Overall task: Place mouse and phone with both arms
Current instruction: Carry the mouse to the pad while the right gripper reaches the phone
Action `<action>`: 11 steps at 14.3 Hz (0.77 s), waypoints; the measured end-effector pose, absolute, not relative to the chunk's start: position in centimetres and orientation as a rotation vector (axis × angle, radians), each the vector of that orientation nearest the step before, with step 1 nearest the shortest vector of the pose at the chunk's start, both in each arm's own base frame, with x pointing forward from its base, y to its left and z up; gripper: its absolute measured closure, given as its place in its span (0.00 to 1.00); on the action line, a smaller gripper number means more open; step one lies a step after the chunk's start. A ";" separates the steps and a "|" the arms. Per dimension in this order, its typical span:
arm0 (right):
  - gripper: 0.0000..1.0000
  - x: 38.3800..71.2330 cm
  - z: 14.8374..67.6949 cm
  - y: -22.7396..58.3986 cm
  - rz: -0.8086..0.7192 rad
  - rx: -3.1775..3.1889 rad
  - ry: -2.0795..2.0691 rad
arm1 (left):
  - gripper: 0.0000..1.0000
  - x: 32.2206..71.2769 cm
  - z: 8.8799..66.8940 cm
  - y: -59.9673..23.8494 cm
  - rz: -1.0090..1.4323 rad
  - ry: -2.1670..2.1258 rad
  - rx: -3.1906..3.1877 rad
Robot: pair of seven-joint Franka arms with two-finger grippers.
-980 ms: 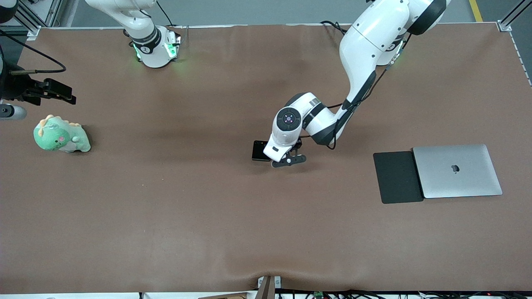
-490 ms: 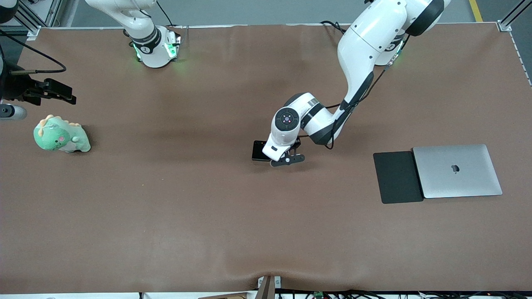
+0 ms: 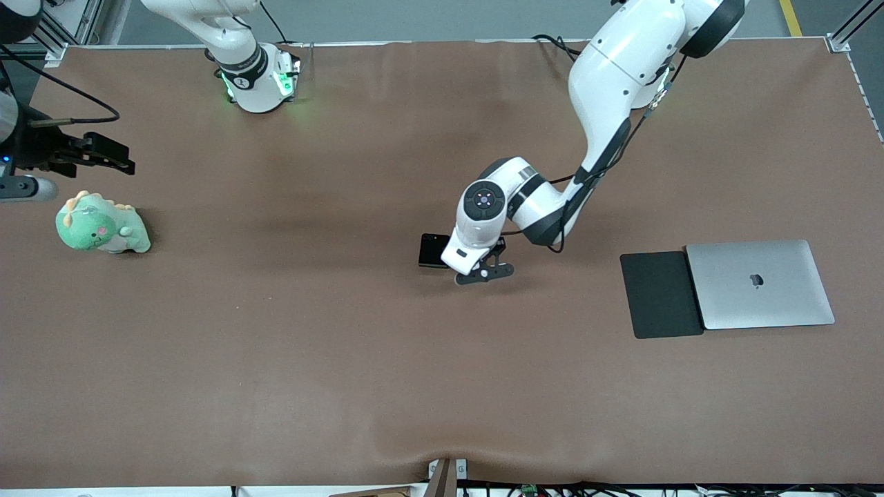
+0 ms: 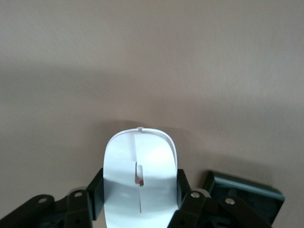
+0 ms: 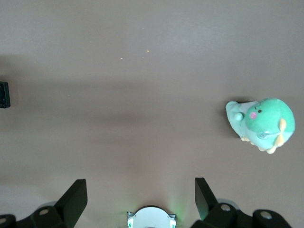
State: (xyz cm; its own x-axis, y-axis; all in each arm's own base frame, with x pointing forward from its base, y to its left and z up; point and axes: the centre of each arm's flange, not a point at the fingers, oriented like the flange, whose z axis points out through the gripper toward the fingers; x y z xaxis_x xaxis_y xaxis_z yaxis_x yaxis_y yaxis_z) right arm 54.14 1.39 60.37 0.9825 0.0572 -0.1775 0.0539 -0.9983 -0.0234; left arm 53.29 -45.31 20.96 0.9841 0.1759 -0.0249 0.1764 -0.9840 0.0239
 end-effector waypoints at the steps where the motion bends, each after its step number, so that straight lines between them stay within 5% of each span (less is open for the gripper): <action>1: 0.00 54.5 59.9 2.7 0.281 -3.110 -0.124 | 0.40 54.5 22.4 -43.9 -0.027 0.263 3.112; 11: 0.00 57.6 51.6 19.0 0.233 -3.144 -0.199 | 0.40 63.4 30.4 -19.7 -0.092 0.054 3.208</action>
